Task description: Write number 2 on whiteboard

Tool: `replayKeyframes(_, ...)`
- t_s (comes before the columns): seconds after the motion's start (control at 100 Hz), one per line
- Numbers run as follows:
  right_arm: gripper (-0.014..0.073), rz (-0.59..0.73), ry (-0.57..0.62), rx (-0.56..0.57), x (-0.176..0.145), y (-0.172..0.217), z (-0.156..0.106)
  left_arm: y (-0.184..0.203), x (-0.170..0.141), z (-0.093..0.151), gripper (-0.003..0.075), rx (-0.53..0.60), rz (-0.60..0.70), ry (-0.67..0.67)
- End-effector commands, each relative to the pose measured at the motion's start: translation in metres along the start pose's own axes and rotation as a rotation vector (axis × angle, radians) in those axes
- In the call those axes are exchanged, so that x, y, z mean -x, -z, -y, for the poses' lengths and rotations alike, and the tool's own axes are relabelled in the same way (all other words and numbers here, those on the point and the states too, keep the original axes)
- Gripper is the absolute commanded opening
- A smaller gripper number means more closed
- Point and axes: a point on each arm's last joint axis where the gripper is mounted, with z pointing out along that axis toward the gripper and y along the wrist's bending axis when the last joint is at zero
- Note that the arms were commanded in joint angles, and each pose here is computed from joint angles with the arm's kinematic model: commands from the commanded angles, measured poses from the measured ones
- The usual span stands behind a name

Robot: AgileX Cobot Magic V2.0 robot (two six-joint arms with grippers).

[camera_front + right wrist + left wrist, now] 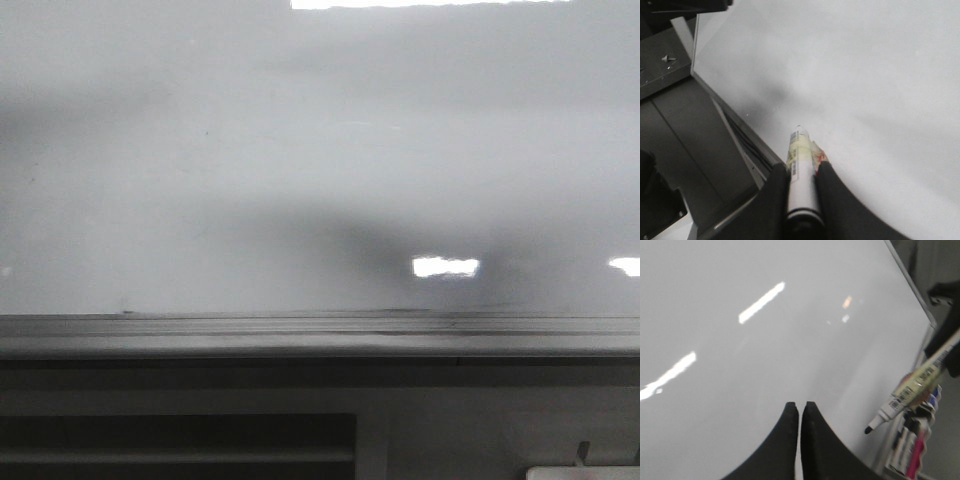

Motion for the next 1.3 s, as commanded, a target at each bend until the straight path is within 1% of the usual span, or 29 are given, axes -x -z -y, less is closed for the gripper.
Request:
replayKeyframes(0.0,-0.0044,0.143,-0.032,-0.086,0.008,0.006,0.006,0.020,0.007,-0.005,-0.0020,0.143,0.183,0.079)
replayKeyframes(0.06,-0.0044,0.156,-0.029,-0.116,0.005,0.005,0.009,0.026,-0.003,-0.004,-0.0020,0.190,0.214,0.092)
replayKeyframes(0.16,-0.0044,0.168,-0.004,-0.156,0.003,0.004,0.013,0.035,-0.017,-0.001,-0.0020,0.231,0.242,0.096)
replayKeyframes(0.26,-0.0044,0.157,0.034,-0.171,0.003,0.002,0.015,0.036,-0.029,-0.001,-0.0020,0.263,0.247,0.104)
replayKeyframes(0.4,-0.0045,0.118,0.049,-0.175,0.000,-0.006,0.018,0.032,-0.040,-0.005,-0.0020,0.315,0.255,0.117)
replayKeyframes(0.58,-0.0046,0.084,0.073,-0.182,-0.003,-0.014,0.022,0.032,-0.041,-0.008,-0.0020,0.346,0.277,0.123)
replayKeyframes(0.84,-0.0046,0.113,0.094,-0.211,0.000,-0.014,0.024,0.033,-0.040,-0.009,-0.0020,0.362,0.290,0.123)
replayKeyframes(0.89,-0.0046,0.103,0.091,-0.212,-0.001,-0.016,0.025,0.033,-0.040,-0.009,-0.0020,0.362,0.290,0.123)
replayKeyframes(1.05,-0.0046,0.062,0.089,-0.186,-0.005,-0.026,0.025,0.033,-0.040,-0.009,-0.0020,0.366,0.293,0.123)
replayKeyframes(1.13,-0.0046,0.074,0.105,-0.169,-0.003,-0.028,0.021,0.033,-0.040,-0.009,-0.0020,0.367,0.294,0.123)
replayKeyframes(1.29,-0.0046,0.100,0.119,-0.171,-0.001,-0.033,0.019,0.034,-0.039,-0.010,-0.0020,0.376,0.302,0.123)
